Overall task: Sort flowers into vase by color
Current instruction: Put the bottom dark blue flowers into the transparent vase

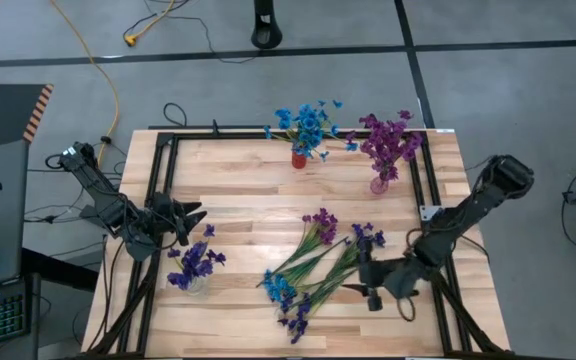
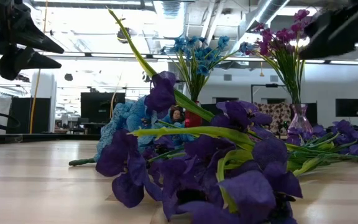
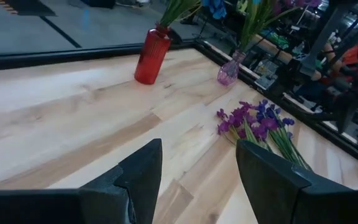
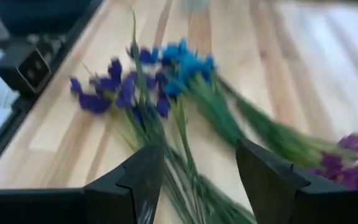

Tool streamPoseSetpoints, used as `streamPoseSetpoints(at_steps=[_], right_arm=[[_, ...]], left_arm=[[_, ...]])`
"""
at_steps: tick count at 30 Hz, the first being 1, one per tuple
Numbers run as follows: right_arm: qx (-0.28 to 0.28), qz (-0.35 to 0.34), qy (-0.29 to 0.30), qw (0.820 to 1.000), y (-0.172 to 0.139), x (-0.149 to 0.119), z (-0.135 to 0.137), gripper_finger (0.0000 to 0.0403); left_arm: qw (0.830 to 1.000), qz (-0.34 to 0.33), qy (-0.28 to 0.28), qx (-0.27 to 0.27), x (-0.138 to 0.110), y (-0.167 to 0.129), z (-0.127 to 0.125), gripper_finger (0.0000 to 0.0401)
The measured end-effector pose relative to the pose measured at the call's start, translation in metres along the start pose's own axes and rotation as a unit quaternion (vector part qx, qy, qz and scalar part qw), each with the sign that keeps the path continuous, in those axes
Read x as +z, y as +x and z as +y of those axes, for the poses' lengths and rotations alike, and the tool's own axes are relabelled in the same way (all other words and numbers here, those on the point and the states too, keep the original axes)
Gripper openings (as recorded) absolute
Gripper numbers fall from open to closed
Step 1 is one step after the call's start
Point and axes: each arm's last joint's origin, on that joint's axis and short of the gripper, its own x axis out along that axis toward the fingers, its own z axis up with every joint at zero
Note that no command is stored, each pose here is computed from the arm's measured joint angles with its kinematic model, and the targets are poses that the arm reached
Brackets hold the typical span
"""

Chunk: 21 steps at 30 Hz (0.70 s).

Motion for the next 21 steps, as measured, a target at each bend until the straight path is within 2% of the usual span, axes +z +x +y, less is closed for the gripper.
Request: streamPoseSetpoints(at_steps=[4,12,16,21], right_arm=[[0.012,0.043,0.006,0.999,0.014,0.001,-0.008,0.0228],[0.011,0.073,0.013,0.997,0.031,0.005,-0.017,0.0228],[0.028,0.095,0.013,0.995,0.032,0.005,-0.019,0.0228],[0.033,0.118,0.003,0.992,0.029,0.003,-0.017,0.0228]], left_arm=[[1.0,-0.003,0.0,0.005,0.002,0.002,-0.002,0.0194],[0.999,0.008,0.035,0.016,0.011,0.015,-0.006,0.0194],[0.998,0.02,0.048,0.031,0.016,0.023,-0.003,0.0194],[0.998,0.033,0.059,0.019,0.025,0.034,-0.001,0.0194]])
